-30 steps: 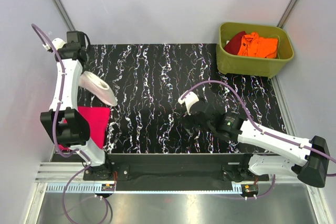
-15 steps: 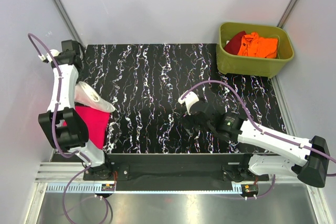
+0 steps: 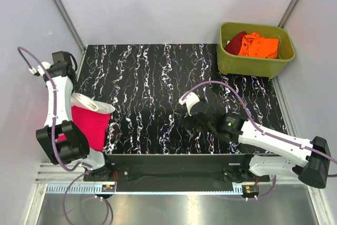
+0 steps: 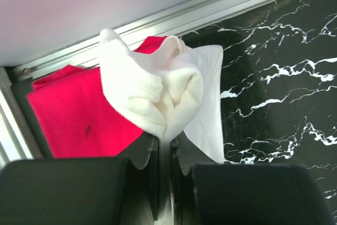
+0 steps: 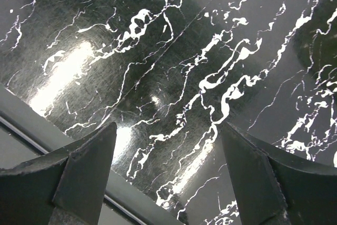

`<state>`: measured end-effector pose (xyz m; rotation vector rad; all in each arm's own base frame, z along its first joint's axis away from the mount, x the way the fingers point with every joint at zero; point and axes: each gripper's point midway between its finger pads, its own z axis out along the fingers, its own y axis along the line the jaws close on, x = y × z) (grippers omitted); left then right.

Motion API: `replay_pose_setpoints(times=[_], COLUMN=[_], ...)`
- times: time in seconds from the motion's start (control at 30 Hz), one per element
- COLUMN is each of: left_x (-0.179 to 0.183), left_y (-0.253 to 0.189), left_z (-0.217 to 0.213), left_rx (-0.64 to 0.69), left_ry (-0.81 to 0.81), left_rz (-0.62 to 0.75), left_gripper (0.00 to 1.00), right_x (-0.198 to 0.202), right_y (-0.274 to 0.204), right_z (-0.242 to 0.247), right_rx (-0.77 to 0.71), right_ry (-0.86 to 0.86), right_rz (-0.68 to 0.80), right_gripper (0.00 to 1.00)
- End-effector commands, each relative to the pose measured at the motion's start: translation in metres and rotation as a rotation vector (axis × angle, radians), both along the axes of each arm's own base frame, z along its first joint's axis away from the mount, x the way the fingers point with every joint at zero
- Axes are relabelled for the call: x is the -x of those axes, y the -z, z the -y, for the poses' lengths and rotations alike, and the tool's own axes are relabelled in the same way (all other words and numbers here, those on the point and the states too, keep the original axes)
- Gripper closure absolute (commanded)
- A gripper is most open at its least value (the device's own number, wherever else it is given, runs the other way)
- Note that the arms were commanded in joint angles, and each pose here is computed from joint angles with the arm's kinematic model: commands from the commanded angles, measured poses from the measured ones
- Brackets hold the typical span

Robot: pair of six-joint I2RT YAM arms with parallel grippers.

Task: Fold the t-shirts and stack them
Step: Neatly place the folded tshirt to the corner

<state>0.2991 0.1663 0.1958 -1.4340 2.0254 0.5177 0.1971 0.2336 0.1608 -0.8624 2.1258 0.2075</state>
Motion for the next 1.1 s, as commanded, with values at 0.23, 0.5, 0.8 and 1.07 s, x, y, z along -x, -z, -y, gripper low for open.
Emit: replay_pose_setpoints(times=[0.23,0.5,0.8,1.07], left_x=[0.040,0.065,0.102,0.140], left_y=[-0.016,0.009,0.049,0.079], left_z=[-0.007,-0.012,-0.017,-0.019], left_rx=[-0.065,-0.061,-0.015,0.029], left_ry=[-0.035,-0.066,-0.156,-0.290], left_rz=[0.029,-0.044,-0.142,-0.216], left_gripper=[1.00,1.00,0.97,0.86], right_x=[0.003,0.006,0.008,0.006], right_y=[-0.012,-0.010,-0.014,-0.017], right_z=[-0.007,-0.002,0.000,0.000], right_rx=[-0.065,-0.061,-0.074,-0.075], right_ry=[-0.006,-0.002,0.004,0.007], right_rz=[-0.015,-0.019,-0.016,-0.010], right_gripper=[0.12,0.12,0.12,0.12])
